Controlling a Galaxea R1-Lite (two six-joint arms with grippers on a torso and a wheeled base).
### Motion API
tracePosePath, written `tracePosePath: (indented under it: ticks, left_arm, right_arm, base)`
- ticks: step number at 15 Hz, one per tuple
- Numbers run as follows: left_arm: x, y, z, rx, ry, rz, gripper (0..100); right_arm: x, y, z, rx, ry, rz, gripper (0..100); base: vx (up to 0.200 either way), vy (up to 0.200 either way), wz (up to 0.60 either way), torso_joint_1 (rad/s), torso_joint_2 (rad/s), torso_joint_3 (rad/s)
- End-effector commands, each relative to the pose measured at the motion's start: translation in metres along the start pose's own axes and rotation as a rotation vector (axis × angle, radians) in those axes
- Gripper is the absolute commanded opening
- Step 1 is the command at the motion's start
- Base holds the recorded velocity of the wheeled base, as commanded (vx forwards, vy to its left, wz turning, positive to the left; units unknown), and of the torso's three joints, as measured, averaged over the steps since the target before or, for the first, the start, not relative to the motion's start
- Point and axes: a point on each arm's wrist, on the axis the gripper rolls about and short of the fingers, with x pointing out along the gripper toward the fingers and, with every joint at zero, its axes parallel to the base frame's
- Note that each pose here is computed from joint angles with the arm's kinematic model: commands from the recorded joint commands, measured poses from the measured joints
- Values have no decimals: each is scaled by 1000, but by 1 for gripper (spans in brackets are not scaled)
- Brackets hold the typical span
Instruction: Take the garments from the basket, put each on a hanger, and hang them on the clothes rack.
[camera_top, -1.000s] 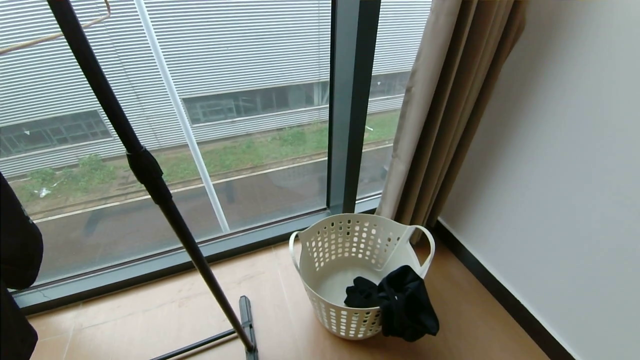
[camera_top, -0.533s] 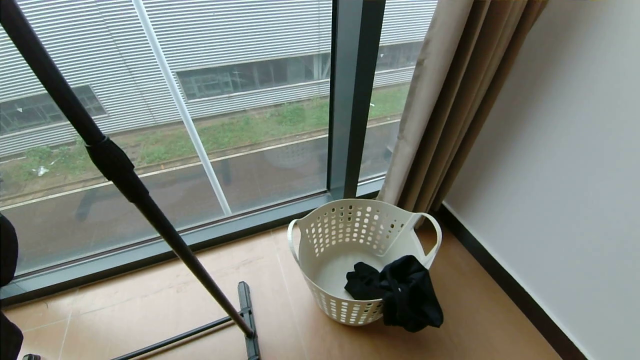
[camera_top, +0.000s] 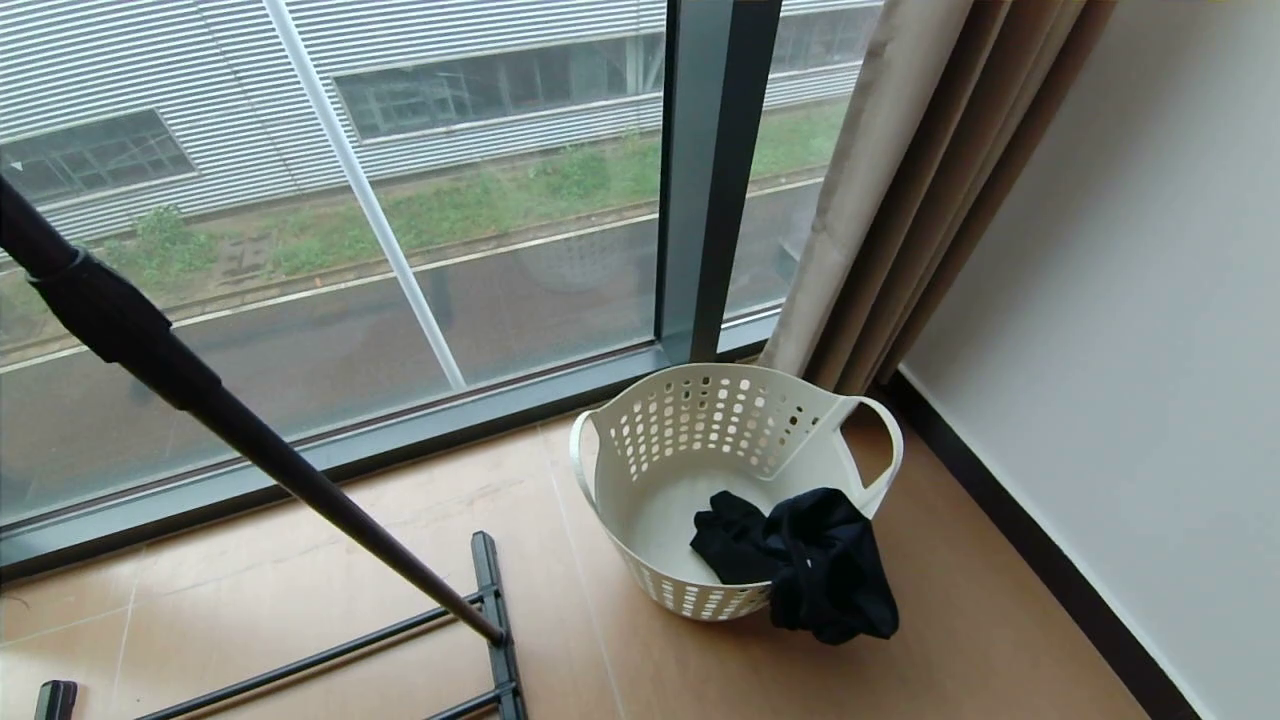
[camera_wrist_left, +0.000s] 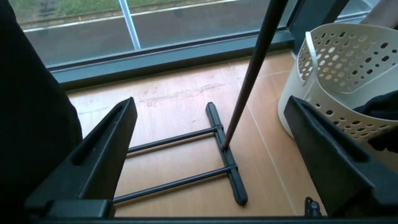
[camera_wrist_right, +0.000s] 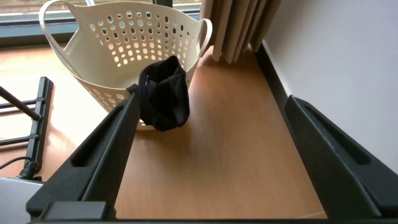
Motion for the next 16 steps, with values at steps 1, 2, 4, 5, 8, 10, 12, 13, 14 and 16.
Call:
tracePosePath:
  ticks: [1, 2, 4, 5, 8, 10, 12, 13, 14, 16]
  left_arm:
    - [0, 0, 0, 0, 1, 0, 100]
    - [0, 0, 0, 1, 1, 0, 100]
    - [0, 0, 0, 1, 1, 0, 100]
    - [0, 0, 0, 1, 1, 0, 100]
    - [0, 0, 0, 1, 0, 0, 100]
    - [0, 0, 0, 1, 1, 0, 100]
    - [0, 0, 0, 1, 1, 0, 100]
    - [0, 0, 0, 1, 1, 0, 100]
    - [0, 0, 0, 1, 1, 0, 100]
    - [0, 0, 0, 1, 1, 0, 100]
  right_arm:
    - [0, 0, 0, -1, 0, 1, 100]
    - [0, 0, 0, 0, 1, 1, 100]
    - [0, 0, 0, -1, 0, 1, 100]
    - [0, 0, 0, -1, 0, 1, 100]
    - [0, 0, 0, -1, 0, 1, 100]
    - [0, 0, 0, -1, 0, 1, 100]
    - [0, 0, 0, -1, 0, 1, 100]
    - [0, 0, 0, -1, 0, 1, 100]
    - [0, 0, 0, 0, 1, 1, 100]
    - [0, 0, 0, -3, 3, 1, 100]
  base:
    - [0, 0, 0, 2, -2, -203]
    - [0, 0, 0, 2, 2, -193]
    - [0, 0, 0, 2, 2, -136]
    - [0, 0, 0, 0, 0, 0]
    - [0, 0, 0, 2, 3, -60]
    - [0, 0, 0, 5, 0, -90]
    - [0, 0, 0, 2, -2, -83]
    - [0, 0, 0, 2, 7, -119]
    - [0, 0, 0, 2, 12, -159]
    - [0, 0, 0, 5, 2, -178]
